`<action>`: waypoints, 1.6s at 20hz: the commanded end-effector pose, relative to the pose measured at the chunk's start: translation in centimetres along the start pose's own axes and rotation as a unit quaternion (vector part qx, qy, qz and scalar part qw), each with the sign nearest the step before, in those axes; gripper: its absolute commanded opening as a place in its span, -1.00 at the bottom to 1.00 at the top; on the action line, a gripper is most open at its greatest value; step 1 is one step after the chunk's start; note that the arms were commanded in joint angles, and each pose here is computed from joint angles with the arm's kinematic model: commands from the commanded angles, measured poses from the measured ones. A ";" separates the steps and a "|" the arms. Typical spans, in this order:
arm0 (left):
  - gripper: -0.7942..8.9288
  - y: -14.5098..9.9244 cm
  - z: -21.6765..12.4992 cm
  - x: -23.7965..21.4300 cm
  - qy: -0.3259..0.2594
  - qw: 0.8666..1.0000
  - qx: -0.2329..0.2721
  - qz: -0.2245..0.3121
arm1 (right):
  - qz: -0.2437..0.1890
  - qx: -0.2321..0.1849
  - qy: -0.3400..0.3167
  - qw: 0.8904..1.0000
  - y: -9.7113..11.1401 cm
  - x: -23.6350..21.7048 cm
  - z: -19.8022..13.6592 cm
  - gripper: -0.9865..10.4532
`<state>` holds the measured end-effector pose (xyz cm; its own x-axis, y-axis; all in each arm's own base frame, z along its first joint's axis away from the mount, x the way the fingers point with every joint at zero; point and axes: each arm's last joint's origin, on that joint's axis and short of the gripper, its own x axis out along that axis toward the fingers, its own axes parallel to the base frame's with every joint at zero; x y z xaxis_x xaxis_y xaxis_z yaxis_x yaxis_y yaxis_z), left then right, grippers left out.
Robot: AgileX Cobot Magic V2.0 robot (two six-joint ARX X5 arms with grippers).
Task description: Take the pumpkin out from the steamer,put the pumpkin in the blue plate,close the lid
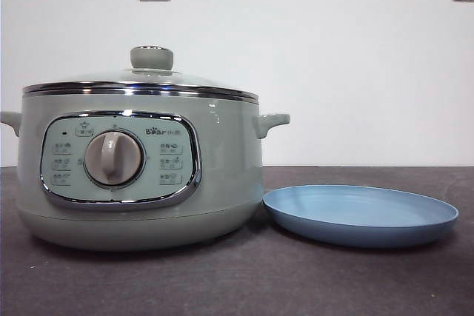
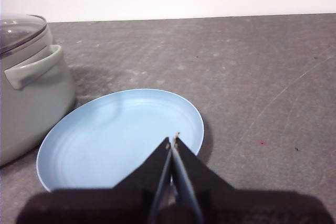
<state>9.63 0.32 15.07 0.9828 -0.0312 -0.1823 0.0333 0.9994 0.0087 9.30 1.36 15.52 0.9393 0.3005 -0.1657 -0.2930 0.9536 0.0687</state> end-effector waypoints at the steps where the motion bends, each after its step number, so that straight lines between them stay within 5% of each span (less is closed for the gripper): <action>1: -0.84 0.0 -0.5 0.1 0.004 1.000 -0.002 0.000 | -0.001 0.004 0.003 1.000 0.0 0.1 -0.4 -0.83; 8: -0.84 -0.1 -0.4 0.1 0.004 1.000 -0.007 -0.023 | 0.000 0.018 0.003 1.000 0.0 0.1 -0.4 -0.83; 14: -0.84 -0.6 -0.4 0.1 0.013 0.983 -0.152 -0.103 | 0.001 0.149 0.003 0.989 0.0 0.1 -0.4 -0.83; 19: -0.84 -0.9 -0.3 0.0 0.028 0.966 -0.205 -0.158 | 0.001 0.207 0.003 0.978 0.0 0.1 -0.4 -0.83; 32: -0.85 -1.1 0.5 -0.3 0.025 0.956 -0.223 -0.189 | 0.003 0.223 0.000 0.975 0.1 -0.2 0.5 -0.84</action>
<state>9.41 -0.77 15.35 0.9010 -0.4088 -0.1453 0.3014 0.8306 -0.4684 9.21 1.36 15.59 0.9355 0.3036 -0.1809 -0.1843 0.8559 0.4832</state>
